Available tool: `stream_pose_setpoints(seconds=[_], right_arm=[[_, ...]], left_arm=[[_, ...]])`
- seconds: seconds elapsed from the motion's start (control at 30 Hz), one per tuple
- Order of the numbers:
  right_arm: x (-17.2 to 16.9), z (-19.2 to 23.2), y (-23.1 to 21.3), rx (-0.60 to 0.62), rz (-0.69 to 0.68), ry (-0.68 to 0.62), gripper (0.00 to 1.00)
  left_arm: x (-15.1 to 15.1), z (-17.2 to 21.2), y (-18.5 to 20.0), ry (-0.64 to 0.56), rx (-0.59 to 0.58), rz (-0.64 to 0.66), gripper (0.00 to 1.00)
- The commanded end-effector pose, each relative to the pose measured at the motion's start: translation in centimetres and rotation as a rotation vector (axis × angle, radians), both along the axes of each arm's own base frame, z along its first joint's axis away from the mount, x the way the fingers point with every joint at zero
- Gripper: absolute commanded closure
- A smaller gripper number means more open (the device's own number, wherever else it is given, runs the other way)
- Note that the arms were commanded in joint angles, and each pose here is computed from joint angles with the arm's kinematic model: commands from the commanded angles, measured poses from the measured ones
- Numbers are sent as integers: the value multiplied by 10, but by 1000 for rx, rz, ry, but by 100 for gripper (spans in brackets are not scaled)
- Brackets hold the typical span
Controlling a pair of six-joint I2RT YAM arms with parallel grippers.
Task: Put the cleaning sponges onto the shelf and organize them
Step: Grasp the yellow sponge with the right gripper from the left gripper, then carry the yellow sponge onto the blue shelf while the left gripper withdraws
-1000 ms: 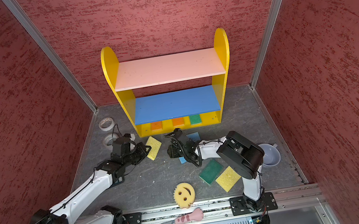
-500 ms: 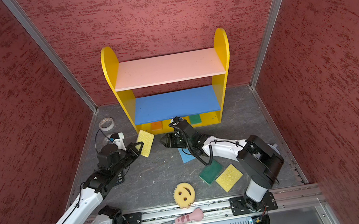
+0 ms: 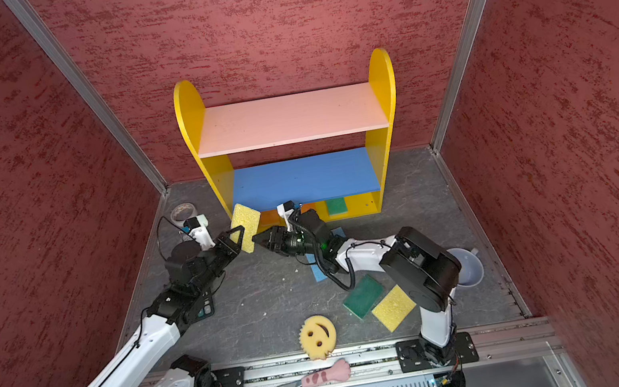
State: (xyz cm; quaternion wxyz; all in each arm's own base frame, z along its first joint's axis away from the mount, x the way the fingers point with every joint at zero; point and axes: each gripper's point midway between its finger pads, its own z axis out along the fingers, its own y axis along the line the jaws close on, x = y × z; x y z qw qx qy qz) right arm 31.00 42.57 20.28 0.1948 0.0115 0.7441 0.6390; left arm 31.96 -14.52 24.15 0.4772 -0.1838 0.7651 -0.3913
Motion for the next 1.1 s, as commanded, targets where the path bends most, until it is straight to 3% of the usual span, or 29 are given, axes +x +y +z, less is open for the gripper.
stream_pose_setpoints(seconds=[0.0,0.3,0.43,0.53,0.6,0.67,0.77,0.8,0.9,1.07], right_arm=[[-8,53,15,157,51,-67,50],[-8,70,10,208,33,-107,50],[-8,72,11,231,33,-98,56],[-8,75,12,241,34,-103,67],[-6,75,12,223,30,-112,87],[-2,70,11,182,13,-116,100],[13,58,2,79,-27,-113,100],[20,52,-3,26,-45,-112,100],[40,29,-20,-166,-77,-102,100],[64,12,-49,-364,-124,-142,100]], left_arm=[[5,22,-8,-65,-51,-8,100],[5,14,-4,-46,-59,23,100],[4,7,-4,-30,-69,29,100],[3,3,-2,-24,-73,38,100],[4,-1,-1,-16,-68,42,100],[4,-2,-1,-11,-63,43,88],[2,1,0,-21,-46,39,31],[1,4,2,-26,-31,45,21],[-4,9,13,-33,40,79,14],[-17,12,33,-40,133,125,13]])
